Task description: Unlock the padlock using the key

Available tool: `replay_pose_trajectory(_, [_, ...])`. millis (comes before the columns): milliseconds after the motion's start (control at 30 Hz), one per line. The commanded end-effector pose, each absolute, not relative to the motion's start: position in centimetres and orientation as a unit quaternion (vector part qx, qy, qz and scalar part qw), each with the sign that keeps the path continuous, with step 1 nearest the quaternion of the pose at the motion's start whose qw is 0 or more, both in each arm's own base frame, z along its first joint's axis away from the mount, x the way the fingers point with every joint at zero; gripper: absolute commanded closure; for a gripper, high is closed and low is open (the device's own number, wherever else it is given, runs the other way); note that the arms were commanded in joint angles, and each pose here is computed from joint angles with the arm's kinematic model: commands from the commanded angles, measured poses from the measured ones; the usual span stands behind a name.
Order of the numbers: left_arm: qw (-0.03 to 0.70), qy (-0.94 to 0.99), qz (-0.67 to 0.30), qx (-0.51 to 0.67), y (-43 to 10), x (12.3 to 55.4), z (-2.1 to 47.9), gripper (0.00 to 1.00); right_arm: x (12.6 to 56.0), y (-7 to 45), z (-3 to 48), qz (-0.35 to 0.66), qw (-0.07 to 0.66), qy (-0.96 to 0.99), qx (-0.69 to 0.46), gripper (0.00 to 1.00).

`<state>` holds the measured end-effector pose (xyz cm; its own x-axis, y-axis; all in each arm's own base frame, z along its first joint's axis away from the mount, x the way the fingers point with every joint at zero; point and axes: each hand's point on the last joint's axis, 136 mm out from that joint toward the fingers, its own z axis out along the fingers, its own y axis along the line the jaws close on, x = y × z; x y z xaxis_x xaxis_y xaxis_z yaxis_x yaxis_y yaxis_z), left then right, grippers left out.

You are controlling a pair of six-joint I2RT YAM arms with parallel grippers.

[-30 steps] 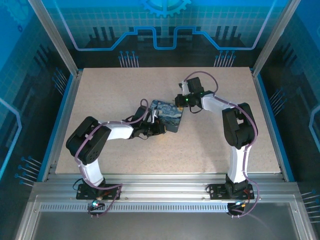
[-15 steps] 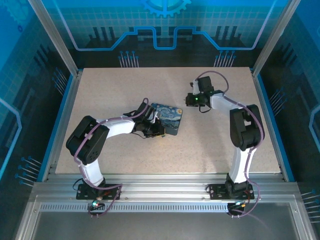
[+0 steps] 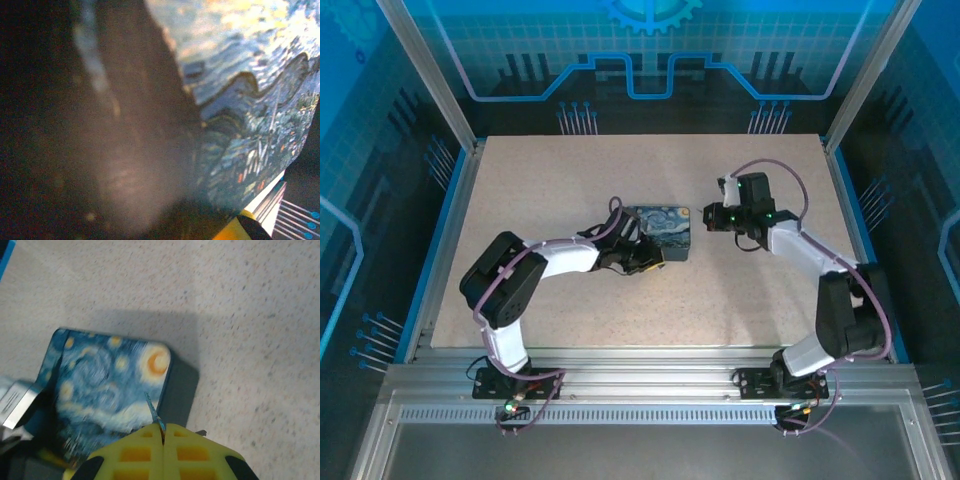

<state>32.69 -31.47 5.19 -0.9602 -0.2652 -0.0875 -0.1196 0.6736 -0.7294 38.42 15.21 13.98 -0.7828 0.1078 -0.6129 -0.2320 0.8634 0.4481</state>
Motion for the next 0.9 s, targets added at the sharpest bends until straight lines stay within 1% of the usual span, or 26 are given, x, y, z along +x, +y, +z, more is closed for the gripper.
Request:
replay_pose_trajectory(0, [0.073,0.898,-0.409,-0.142,-33.3,33.3,5.0,0.94,36.8,15.7,16.7,0.310,0.352,0.882,-0.040,1.00])
replay_pose_trajectory(133, [0.073,0.894,-0.417,-0.148,-34.6,33.9,5.3,0.93,33.8,15.6,16.4,0.339,0.347,0.874,-0.035,1.00])
replay_pose_trajectory(367, [0.075,0.885,-0.431,-0.159,-35.6,34.8,6.0,0.93,30.4,15.6,15.7,0.388,0.342,0.856,0.001,1.00])
replay_pose_trajectory(667, [0.075,0.880,-0.442,-0.158,-35.8,34.7,6.6,0.93,27.8,15.3,13.9,0.439,0.340,0.829,0.068,1.00])
replay_pose_trajectory(867, [0.075,0.877,-0.448,-0.158,-35.8,34.6,6.7,0.93,27.1,15.7,12.2,0.438,0.324,0.834,0.089,1.00])
